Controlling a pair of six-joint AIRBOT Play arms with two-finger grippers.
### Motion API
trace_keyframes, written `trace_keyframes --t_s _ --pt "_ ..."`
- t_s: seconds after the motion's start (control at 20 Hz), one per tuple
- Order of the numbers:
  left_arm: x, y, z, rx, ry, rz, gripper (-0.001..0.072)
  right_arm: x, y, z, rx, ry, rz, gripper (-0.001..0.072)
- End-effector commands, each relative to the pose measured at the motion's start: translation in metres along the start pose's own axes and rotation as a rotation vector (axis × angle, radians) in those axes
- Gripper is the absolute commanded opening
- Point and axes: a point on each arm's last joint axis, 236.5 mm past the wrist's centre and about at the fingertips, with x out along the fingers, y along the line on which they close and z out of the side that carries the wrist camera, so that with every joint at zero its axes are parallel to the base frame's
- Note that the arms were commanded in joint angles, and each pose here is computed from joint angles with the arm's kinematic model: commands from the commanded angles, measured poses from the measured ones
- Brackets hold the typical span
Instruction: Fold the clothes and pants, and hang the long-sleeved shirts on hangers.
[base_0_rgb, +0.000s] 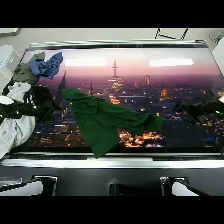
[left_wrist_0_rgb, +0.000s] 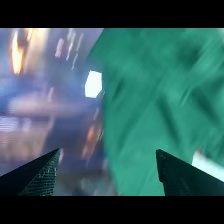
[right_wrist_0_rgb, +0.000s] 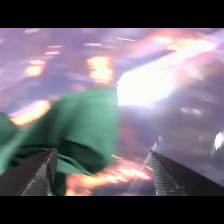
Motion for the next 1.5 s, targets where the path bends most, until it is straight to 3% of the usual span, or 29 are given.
trace_keyframes --t_s 0.0,0.2,0.55,0.7,0.75,0.8,1.0,1.45 --pt "0.033 0.014 -0.066 -0.048 0.196 -0.040 0.0534 0.004 -0.045 -0.022 0.098 0.068 -0.020 0.0673" --pt "0.090 -0.001 -0.089 -0.077 0.158 -0.087 0.0519 0.018 -0.045 -0.033 0.096 0.091 -0.010 0.0673" --pt "0.119 -0.027 -0.056 -0.056 -0.046 -0.079 0.0482 0.018 -0.033 -0.026 0.083 0.067 0.041 0.0672" --pt "0.125 -0.030 -0.047 -0.074 -0.103 -0.062 0.0296 0.019 -0.030 -0.014 0.092 0.018 0.059 0.0671" --pt "0.126 -0.031 -0.046 -0.079 -0.111 -0.059 0.0130 0.021 -0.031 -0.012 0.096 0.015 0.057 0.0670" --pt "0.126 -0.031 -0.046 -0.075 -0.111 -0.060 0.0027 0.026 -0.031 -0.013 0.099 0.028 0.058 0.0670" --pt "0.116 -0.038 -0.042 -0.033 -0.135 -0.074 0.0026 0.066 -0.016 -0.026 0.017 0.116 0.045 0.0635" --pt "0.083 -0.075 -0.040 0.090 -0.191 -0.141 0.0026 0.126 0.043 -0.013 -0.031 0.041 0.114 0.0606"
